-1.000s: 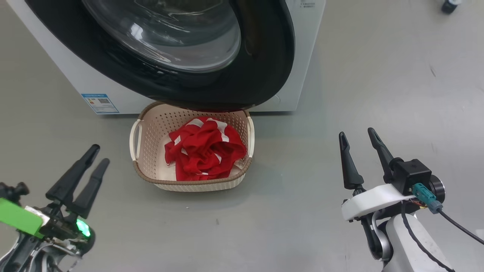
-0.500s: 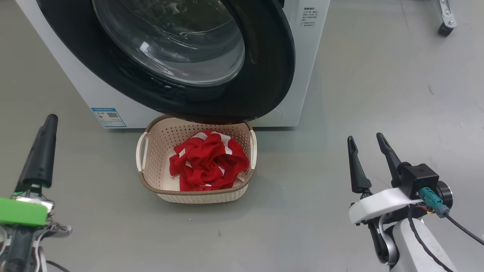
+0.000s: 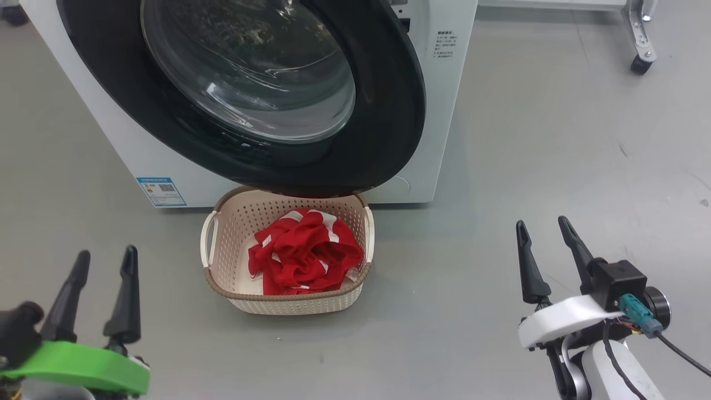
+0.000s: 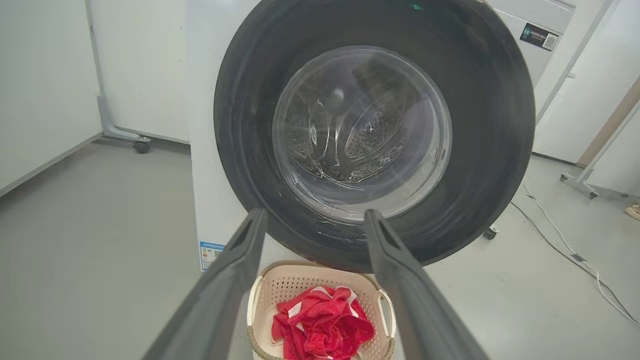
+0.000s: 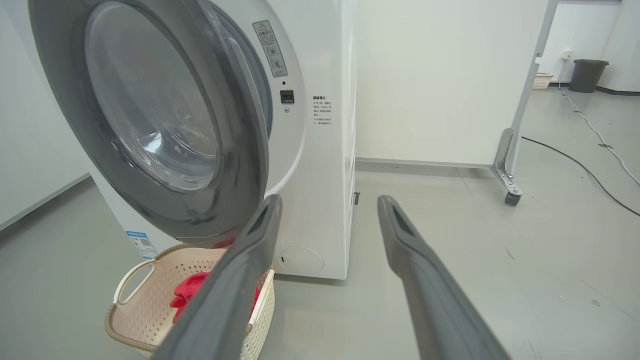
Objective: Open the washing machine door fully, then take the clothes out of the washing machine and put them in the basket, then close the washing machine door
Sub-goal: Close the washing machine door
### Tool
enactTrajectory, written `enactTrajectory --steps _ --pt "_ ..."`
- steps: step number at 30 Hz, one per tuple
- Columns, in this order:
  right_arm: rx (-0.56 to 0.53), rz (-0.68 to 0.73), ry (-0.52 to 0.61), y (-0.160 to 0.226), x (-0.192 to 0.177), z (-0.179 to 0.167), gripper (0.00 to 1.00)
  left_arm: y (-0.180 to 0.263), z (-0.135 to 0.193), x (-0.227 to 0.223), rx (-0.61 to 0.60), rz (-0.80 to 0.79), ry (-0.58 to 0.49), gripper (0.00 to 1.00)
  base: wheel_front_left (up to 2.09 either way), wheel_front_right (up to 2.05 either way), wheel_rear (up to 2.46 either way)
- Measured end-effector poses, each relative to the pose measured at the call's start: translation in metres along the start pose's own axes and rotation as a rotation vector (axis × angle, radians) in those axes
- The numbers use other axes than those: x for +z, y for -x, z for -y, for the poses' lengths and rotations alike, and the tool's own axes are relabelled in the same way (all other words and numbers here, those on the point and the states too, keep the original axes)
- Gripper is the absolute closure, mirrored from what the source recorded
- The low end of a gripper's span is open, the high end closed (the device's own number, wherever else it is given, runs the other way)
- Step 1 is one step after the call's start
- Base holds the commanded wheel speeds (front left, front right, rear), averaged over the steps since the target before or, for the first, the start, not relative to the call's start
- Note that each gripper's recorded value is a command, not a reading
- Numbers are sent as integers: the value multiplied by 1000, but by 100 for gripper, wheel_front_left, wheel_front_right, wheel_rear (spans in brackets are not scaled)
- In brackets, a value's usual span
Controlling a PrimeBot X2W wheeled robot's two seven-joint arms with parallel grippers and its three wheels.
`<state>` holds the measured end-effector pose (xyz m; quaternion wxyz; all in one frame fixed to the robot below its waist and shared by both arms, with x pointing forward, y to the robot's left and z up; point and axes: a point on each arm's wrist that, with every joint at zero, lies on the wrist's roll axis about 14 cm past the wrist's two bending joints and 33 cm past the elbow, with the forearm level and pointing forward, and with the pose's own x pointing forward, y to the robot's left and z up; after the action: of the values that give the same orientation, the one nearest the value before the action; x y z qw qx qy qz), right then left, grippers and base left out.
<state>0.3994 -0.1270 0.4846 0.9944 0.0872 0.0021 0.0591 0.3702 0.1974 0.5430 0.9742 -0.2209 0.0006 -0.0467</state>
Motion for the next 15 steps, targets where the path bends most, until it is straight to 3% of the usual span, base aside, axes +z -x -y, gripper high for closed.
enactTrajectory --steps 4,15 --pt "-18 -13 -1 11 -4 5 0 13 0 -21 6 -41 -122 0 0 0 0" --pt "-25 -26 -4 31 -8 4 0 37 0 -50 46 -75 -205 0 0 0 0"
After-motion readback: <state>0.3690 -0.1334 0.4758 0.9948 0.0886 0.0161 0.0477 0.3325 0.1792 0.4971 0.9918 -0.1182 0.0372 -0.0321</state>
